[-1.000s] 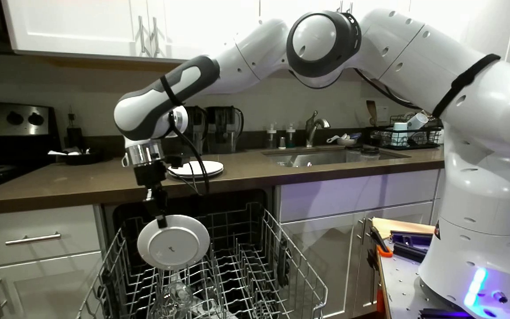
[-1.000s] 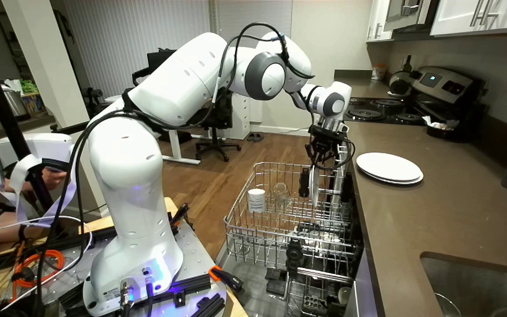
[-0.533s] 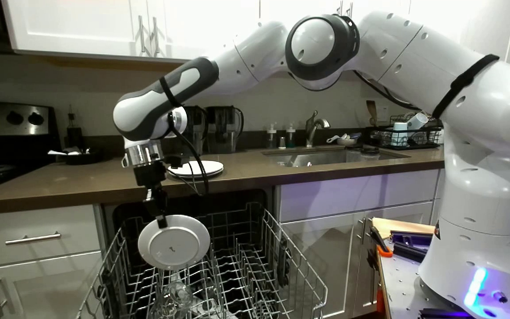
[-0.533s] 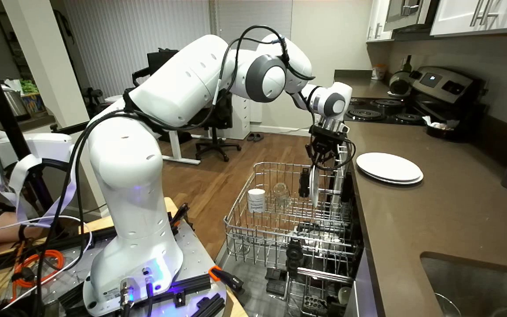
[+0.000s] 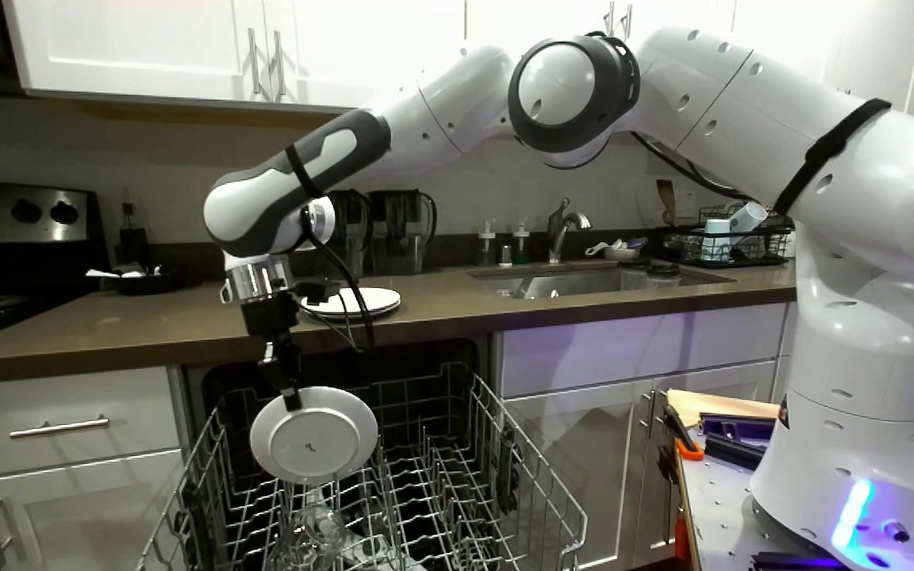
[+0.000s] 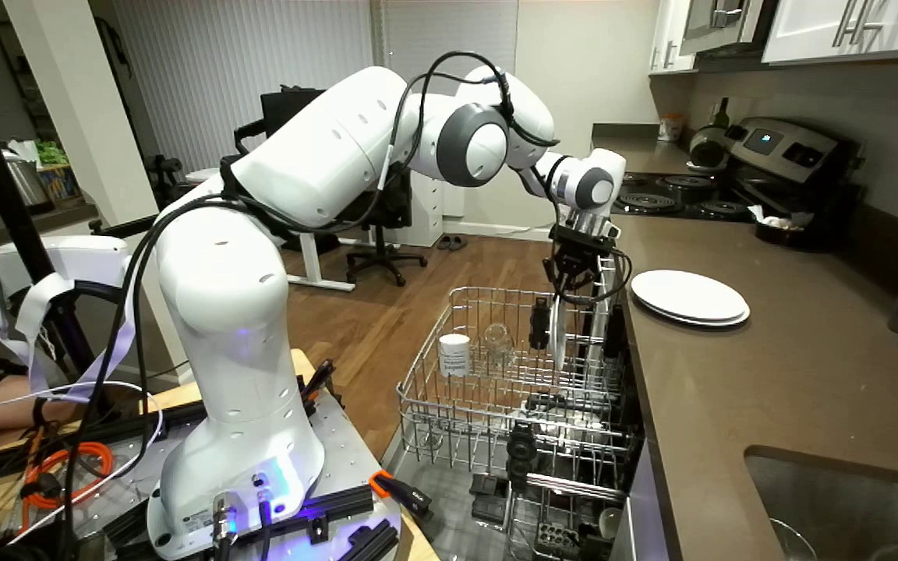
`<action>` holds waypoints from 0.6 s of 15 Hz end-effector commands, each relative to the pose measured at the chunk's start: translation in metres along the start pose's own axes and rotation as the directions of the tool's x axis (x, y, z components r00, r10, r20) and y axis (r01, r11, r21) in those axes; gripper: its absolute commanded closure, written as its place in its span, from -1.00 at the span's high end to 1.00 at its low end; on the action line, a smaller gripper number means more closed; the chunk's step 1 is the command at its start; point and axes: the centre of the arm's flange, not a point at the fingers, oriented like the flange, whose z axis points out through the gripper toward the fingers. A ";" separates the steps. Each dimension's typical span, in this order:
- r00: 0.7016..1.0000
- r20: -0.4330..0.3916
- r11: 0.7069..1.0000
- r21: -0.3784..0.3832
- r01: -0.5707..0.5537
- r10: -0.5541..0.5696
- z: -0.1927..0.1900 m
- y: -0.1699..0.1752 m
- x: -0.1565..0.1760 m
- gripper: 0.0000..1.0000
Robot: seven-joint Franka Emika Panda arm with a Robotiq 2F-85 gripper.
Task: Move the white plate in the dishwasher to the left side
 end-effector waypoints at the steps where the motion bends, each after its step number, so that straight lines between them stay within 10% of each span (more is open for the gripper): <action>1: 0.999 0.008 0.999 0.011 -0.035 0.034 -0.001 0.011 0.017 -0.91; 9: 0.996 0.021 0.996 0.013 -0.086 0.086 0.039 0.023 0.036 -0.91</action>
